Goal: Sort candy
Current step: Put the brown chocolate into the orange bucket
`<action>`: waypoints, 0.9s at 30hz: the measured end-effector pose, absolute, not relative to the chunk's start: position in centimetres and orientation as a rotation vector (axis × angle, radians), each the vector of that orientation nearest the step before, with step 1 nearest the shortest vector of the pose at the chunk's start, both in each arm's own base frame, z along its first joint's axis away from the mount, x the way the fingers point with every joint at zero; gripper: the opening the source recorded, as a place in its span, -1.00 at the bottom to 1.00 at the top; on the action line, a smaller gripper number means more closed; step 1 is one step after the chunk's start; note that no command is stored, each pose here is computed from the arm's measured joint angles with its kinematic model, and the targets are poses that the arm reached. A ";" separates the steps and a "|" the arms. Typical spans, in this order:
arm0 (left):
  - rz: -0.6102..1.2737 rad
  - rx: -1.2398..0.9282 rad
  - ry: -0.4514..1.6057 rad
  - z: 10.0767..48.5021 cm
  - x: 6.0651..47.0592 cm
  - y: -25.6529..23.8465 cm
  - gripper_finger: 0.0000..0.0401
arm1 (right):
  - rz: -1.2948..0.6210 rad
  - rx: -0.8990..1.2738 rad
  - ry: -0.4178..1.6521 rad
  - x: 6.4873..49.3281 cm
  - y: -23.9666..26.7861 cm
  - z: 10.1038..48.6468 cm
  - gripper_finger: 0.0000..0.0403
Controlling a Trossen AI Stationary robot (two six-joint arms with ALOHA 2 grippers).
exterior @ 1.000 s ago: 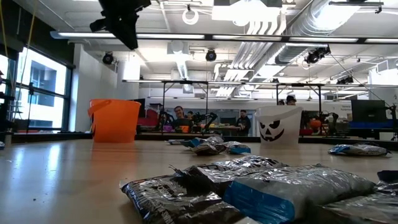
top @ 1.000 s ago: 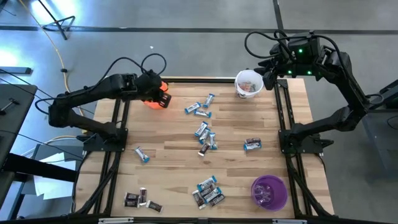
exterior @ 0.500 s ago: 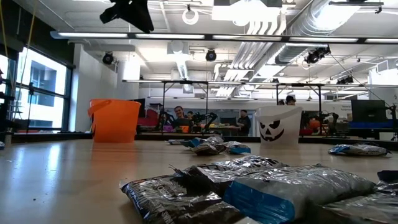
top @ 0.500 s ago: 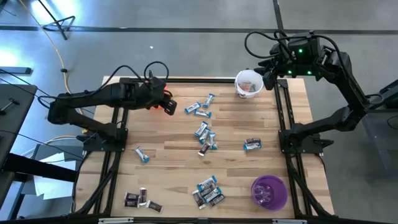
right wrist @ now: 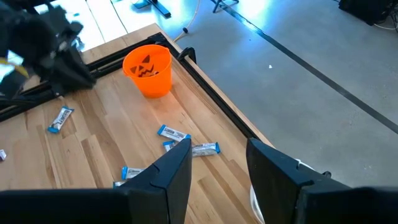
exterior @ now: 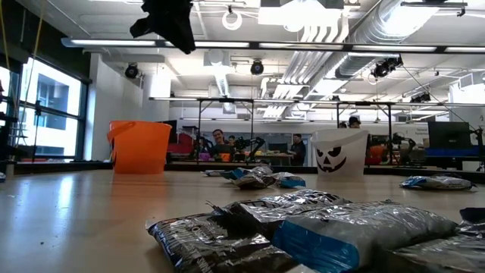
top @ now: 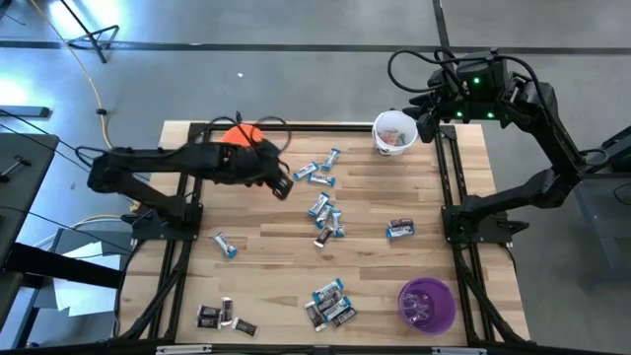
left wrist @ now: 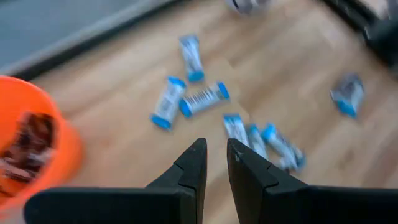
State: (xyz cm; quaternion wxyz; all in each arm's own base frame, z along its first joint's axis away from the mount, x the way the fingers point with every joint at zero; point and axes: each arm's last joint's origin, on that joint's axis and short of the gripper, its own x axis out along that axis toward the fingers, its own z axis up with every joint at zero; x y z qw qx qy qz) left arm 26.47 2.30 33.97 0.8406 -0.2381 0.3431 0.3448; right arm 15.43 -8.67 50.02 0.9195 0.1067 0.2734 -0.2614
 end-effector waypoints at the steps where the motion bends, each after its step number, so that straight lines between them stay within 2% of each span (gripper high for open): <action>1: 0.697 -0.506 0.754 33.6 26.8 2.0 -0.75 | -0.538 0.219 0.562 15.4 -8.7 50.0 -0.26; 13: 0.472 -0.513 0.985 29.8 30.0 -2.0 -0.72 | -0.538 0.219 0.562 15.4 -8.7 50.0 -0.26; 23: 0.402 -0.520 0.936 27.0 33.5 -4.7 -0.42 | -0.538 0.219 0.561 15.4 -8.7 50.0 -0.26; 27: 0.441 -0.614 0.909 25.5 34.9 -5.1 -0.36 | -0.538 0.219 0.562 15.4 -8.7 50.0 -0.26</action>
